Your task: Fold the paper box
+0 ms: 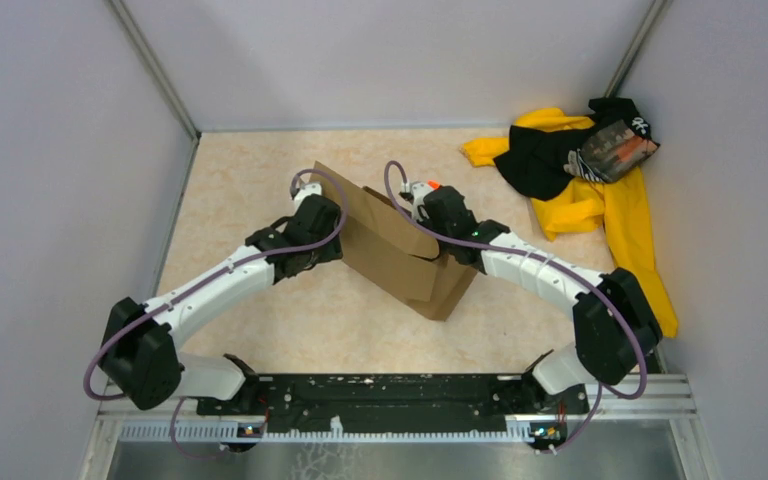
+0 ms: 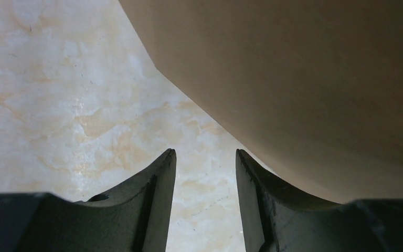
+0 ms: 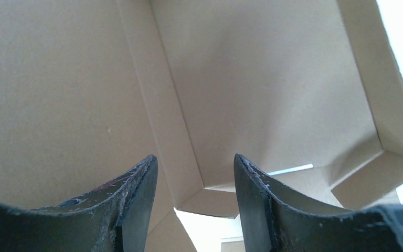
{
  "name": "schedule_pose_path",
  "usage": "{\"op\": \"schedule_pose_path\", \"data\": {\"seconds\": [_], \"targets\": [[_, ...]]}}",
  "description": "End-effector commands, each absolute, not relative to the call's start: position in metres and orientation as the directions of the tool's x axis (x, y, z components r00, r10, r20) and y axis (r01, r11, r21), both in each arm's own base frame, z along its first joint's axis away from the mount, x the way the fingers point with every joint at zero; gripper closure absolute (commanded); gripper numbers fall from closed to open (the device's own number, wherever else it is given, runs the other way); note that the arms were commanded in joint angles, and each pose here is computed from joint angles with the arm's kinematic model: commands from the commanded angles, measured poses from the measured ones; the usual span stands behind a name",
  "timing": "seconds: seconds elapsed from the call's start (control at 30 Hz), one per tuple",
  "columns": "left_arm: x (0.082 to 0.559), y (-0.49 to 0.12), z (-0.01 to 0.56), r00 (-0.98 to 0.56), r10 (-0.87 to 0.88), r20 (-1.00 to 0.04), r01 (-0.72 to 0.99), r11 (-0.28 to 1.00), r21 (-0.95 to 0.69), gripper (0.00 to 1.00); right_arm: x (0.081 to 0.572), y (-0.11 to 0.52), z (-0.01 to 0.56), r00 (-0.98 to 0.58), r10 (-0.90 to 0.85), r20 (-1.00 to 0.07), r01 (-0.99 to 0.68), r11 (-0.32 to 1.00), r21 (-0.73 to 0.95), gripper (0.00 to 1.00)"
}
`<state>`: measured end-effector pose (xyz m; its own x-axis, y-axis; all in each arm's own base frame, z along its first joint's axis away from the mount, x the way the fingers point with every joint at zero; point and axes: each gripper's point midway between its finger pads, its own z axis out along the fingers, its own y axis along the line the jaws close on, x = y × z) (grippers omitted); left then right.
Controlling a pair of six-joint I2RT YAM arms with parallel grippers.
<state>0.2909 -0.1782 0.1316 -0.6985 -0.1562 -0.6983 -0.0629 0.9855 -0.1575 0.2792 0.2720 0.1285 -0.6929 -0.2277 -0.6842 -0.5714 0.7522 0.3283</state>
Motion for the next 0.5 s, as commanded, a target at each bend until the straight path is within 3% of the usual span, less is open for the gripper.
{"op": "schedule_pose_path", "data": {"seconds": [0.0, 0.47], "targets": [[0.318, -0.181, 0.146, -0.665, -0.174, -0.726, -0.050, 0.981, -0.189, 0.48, 0.271, 0.290, 0.147, -0.658, -0.198, -0.727, -0.590, 0.734, 0.335, 0.45], [0.375, -0.173, 0.146, -0.626, -0.226, -0.746, -0.089, 0.972, -0.219, 0.48, 0.245, 0.329, 0.139, -0.718, -0.146, -0.680, -0.538, 0.737, 0.409, 0.45]]}}
